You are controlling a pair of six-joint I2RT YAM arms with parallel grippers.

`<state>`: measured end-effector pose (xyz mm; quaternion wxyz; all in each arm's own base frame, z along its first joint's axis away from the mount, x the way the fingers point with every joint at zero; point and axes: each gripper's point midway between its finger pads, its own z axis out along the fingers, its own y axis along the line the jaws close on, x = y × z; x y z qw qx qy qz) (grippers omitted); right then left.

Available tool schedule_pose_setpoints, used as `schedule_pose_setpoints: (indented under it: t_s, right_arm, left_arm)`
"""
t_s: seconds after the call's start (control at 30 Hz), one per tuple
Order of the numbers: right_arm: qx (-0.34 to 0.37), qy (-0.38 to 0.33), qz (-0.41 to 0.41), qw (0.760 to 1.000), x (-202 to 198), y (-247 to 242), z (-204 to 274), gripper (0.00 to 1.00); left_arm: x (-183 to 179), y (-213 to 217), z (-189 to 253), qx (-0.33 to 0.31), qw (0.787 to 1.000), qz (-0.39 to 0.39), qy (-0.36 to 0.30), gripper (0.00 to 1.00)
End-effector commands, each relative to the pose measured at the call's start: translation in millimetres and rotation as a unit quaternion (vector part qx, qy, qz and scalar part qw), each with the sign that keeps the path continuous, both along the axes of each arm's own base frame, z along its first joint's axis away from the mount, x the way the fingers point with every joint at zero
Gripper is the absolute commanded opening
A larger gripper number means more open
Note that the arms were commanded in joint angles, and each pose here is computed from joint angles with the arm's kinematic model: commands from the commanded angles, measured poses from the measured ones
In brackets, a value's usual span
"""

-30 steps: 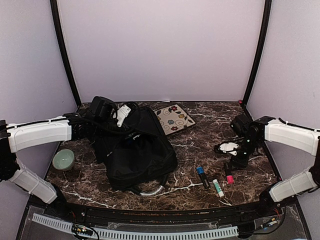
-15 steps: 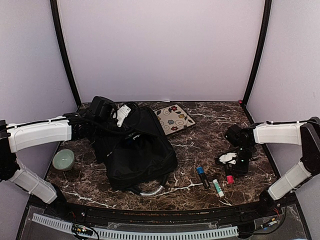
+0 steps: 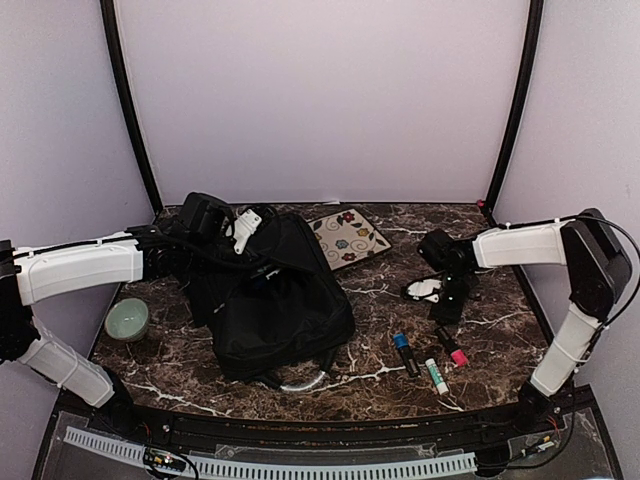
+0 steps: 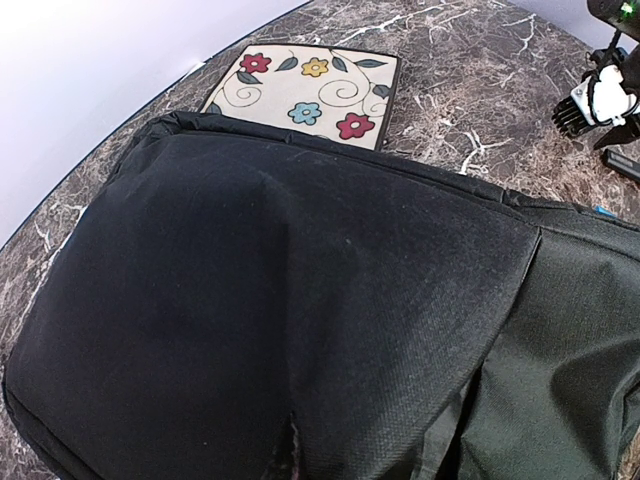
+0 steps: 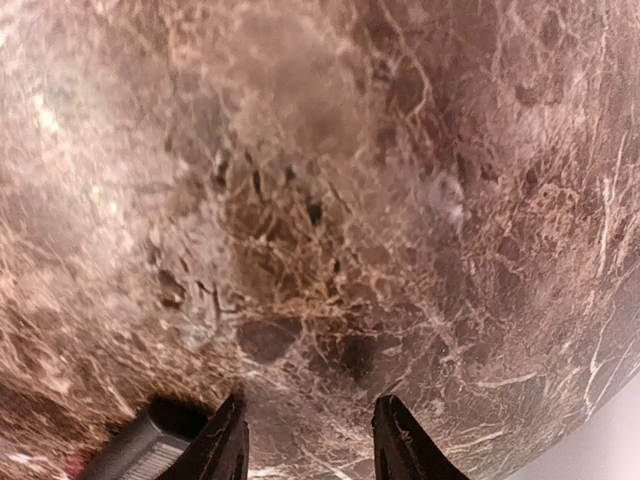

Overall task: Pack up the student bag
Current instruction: Adjust the pen at the center of the board, then grab the pen from the center of the board.

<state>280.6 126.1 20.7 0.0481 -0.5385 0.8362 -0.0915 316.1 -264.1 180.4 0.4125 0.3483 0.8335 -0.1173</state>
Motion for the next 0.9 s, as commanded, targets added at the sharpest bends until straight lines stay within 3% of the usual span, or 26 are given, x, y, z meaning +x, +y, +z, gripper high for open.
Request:
schedule_pose_setpoints:
  t_s: [0.0, 0.17, 0.33, 0.47, 0.87]
  right_arm:
    - [0.007, -0.035, -0.04, 0.999, 14, 6, 10, 0.43]
    - [0.048, -0.06, -0.073, 0.994, 11, 9, 56, 0.46]
    - [0.113, 0.044, -0.051, 0.991, -40, 25, 58, 0.57]
    - [0.091, 0.093, -0.048, 0.99, -66, 14, 36, 0.61]
    - [0.033, 0.105, -0.062, 0.992, -76, -4, 3, 0.59]
  left_arm:
    - [10, -15, 58, -0.063, 0.996, -0.009, -0.062, 0.0]
    - [10, -16, 58, -0.063, 0.996, -0.011, -0.062, 0.0]
    - [10, -17, 57, -0.063, 0.996, -0.013, -0.06, 0.0]
    - [10, -17, 57, -0.064, 0.996, -0.013, -0.058, 0.0]
    - [10, -18, 57, -0.064, 0.996, -0.014, -0.057, 0.0]
